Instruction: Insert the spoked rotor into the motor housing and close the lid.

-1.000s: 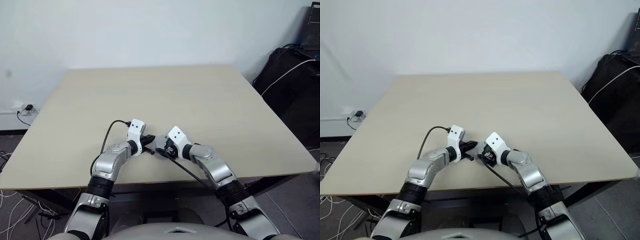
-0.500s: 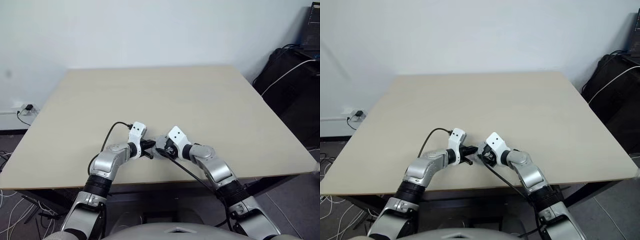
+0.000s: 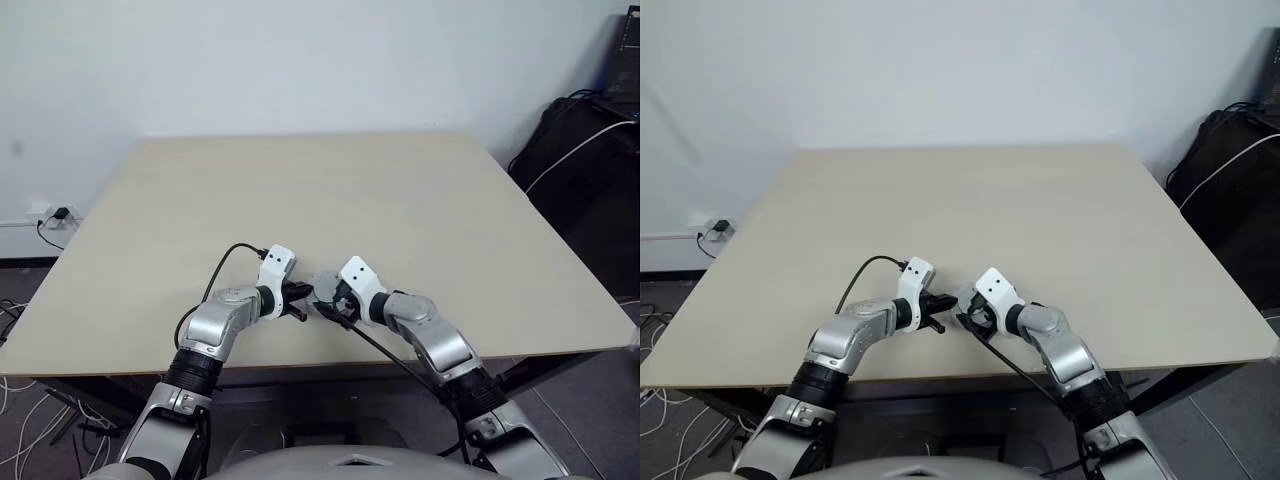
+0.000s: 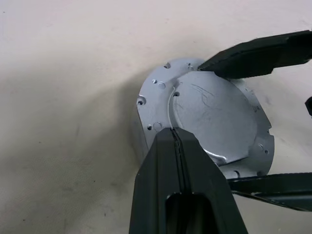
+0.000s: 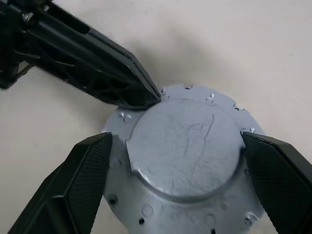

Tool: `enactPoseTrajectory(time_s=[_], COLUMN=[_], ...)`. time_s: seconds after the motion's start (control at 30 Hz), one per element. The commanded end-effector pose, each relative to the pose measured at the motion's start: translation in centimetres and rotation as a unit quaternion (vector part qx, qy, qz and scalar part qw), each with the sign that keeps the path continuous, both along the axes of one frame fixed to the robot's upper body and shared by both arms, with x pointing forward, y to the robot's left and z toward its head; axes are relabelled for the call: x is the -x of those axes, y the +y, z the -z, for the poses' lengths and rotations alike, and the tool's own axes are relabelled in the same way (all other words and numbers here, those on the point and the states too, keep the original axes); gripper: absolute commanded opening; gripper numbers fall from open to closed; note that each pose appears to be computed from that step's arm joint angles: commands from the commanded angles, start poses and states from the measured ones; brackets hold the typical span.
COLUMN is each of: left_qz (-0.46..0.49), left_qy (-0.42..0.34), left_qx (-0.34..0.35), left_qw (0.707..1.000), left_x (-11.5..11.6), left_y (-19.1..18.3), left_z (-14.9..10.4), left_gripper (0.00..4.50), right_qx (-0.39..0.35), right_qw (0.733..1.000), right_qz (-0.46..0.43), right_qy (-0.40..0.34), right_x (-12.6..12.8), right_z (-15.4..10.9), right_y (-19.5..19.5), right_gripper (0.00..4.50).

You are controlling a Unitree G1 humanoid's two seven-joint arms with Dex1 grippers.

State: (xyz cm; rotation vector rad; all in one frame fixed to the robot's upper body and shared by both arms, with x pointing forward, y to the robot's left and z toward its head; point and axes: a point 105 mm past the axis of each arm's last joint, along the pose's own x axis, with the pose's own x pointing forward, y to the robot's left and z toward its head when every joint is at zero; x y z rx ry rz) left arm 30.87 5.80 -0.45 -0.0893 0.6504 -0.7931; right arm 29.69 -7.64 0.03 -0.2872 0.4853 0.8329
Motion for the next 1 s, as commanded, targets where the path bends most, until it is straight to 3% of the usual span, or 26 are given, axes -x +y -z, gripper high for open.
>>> enactPoseTrajectory(time_s=[0.03, 0.27, 0.4, 0.47, 0.6, 0.77, 1.0], left_qz=[0.013, 0.013, 0.014, 0.015, 0.017, 0.022, 0.022], left_qy=[0.003, 0.004, 0.003, 0.002, 0.001, 0.003, 0.004], left_qx=[-0.003, -0.003, -0.003, -0.002, 0.001, 0.004, 0.005], left_qw=[1.0, 1.0, 1.0, 1.0, 1.0, 1.0, 1.0], left_x=[0.4, 0.5, 0.5, 0.4, 0.3, 0.6, 0.7], left_y=[-0.4, -0.2, -0.1, -0.1, -0.3, -0.5, -0.6], left_z=[0.0, 0.2, 0.2, 0.1, 0.1, 0.1, 0.1], left_gripper=[0.0, 0.0, 0.0, 0.0, 0.0, 0.0, 0.0], right_qx=[0.027, 0.005, -0.079, -0.125, -0.196, -0.245, -0.298], right_qw=[0.999, 0.999, 0.996, 0.986, 0.952, 0.922, 0.891], right_qz=[0.024, 0.039, 0.051, 0.114, 0.227, 0.26, 0.272], right_qy=[0.012, -0.015, -0.008, 0.0, 0.057, 0.15, 0.211], right_x=[0.6, 1.7, 2.4, 1.5, 0.3, 0.6, 0.1], right_z=[0.5, -2.2, -4.6, -5.2, -4.0, -1.8, -0.9], right_y=[-2.4, -4.8, -5.1, -6.0, -7.2, -5.5, -2.9], right_gripper=[4.45, 4.45, 4.45, 4.45, 4.45, 4.45, 4.45])
